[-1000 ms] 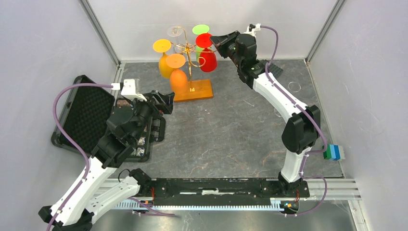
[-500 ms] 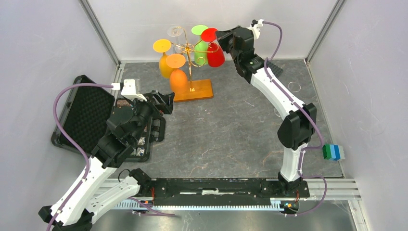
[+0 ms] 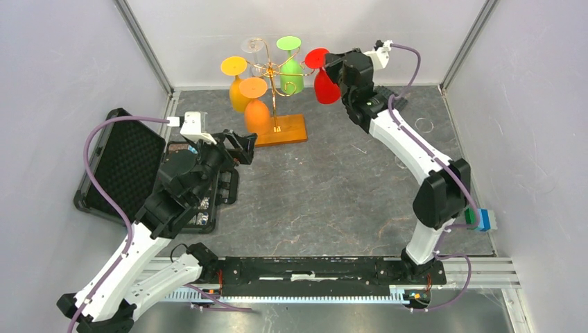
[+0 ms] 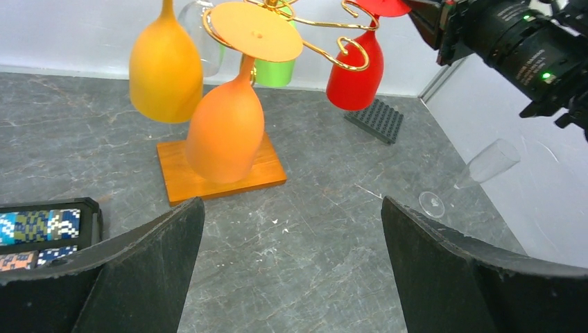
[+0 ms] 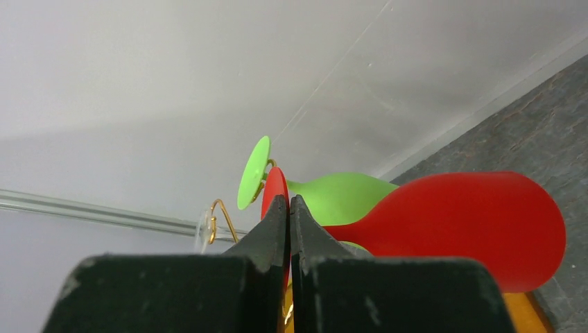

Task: Take the wine glass off the wine glass rack

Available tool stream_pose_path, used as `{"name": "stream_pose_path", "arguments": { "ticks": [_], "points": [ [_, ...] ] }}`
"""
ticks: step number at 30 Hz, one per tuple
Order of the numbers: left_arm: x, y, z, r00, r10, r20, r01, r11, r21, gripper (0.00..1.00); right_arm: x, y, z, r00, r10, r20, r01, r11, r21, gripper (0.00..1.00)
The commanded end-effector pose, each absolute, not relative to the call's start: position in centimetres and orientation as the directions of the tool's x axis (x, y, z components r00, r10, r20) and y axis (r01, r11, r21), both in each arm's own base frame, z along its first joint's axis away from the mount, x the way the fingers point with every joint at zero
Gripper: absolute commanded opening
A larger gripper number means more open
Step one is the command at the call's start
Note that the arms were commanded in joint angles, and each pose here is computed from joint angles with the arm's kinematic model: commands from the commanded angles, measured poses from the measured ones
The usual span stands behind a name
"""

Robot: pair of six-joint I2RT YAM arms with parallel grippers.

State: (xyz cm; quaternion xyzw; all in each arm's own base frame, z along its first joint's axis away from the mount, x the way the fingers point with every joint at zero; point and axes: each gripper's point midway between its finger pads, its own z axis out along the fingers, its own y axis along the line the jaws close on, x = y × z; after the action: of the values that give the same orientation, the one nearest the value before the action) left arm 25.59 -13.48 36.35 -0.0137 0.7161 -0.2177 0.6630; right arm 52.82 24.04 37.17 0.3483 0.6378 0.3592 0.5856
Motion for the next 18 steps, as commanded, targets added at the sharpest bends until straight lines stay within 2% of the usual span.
{"name": "stream_pose_path", "arguments": {
  "ticks": [1,11,18],
  "points": [
    [25.6,-14.4,37.7,-0.091,-0.326,-0.941,0.327,0.883,-0.337,1.00,50.0,20.8,43.7,0.086,0.878,-0.470,-0.071,0.476,0.876,0.00],
    [25.0,-15.7,37.7,-0.119,-0.311,-0.943,0.398,0.855,-0.333,1.00,47.5,20.3,44.5,0.053,0.900,-0.433,-0.113,0.436,0.893,0.00],
    [23.8,-18.6,37.9,-0.205,-0.335,-0.920,0.514,0.763,-0.392,1.00,41.8,19.5,44.5,-0.029,0.929,-0.370,-0.217,0.356,0.909,0.00]
  ]
}}
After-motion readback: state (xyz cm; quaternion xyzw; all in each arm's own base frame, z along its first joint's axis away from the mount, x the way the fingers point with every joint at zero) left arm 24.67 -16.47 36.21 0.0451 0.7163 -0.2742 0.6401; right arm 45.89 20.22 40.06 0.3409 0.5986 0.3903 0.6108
